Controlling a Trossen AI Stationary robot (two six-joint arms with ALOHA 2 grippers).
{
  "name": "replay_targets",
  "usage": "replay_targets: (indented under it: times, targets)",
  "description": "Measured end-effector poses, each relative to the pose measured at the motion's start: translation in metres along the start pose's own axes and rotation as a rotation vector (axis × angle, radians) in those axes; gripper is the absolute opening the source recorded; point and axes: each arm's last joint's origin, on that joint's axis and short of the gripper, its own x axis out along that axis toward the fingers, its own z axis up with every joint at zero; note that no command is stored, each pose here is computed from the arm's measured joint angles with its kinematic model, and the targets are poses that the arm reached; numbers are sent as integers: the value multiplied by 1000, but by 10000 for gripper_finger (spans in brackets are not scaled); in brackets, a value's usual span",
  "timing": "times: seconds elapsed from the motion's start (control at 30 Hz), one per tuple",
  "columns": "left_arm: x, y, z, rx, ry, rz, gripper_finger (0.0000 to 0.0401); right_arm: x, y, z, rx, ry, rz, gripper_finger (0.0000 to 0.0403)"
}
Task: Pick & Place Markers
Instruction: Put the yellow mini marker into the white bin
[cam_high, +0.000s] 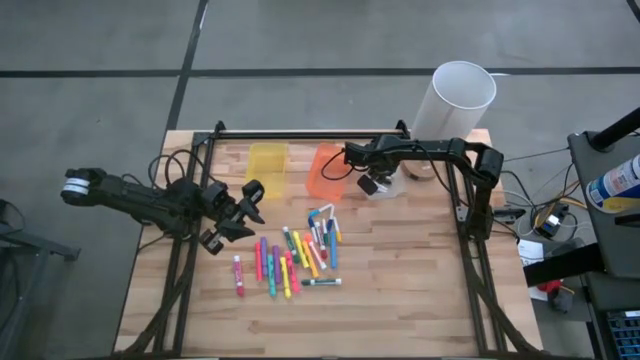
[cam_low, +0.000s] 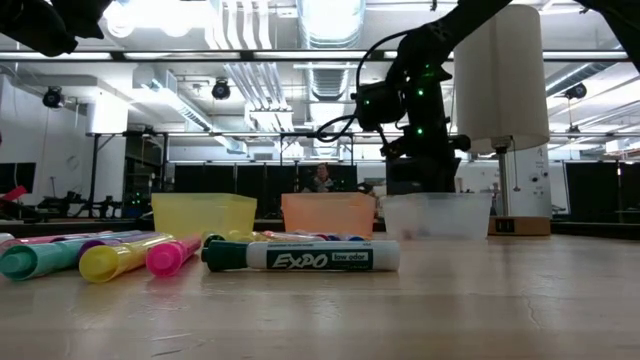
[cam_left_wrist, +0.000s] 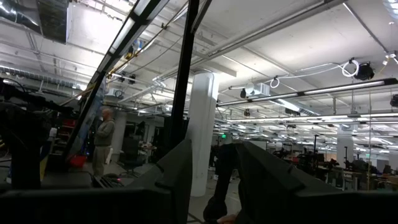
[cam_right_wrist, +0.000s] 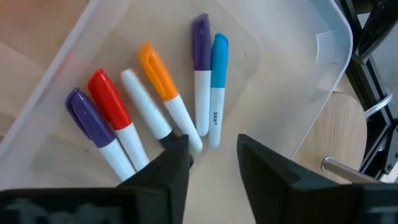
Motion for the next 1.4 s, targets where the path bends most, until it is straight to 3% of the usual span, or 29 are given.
replay_targets:
  times: [0.4, 0.7, 0.8, 0.97, 1.07, 1.4]
  targets:
    - [0, 0, 0, 0, 0, 0, 133, -6, 0, 0, -51, 1, -2, 159]
    - [0, 0, 0, 0, 0, 0, 133, -51, 6, 2, -86, -99, 48, 145]
    - [0, 0, 0, 0, 0, 0, 133, -72, 15, 3, -84, -142, 129, 143]
    - [0, 0, 0, 0, 0, 0, 133, -101, 34, 1, 30, -96, 411, 145]
    - [0, 0, 0, 0, 0, 0, 133, -111, 47, -2, 40, -91, 519, 142]
    - [0, 0, 0, -10, -1, 0, 133, -125, 87, -26, -19, -85, 594, 123]
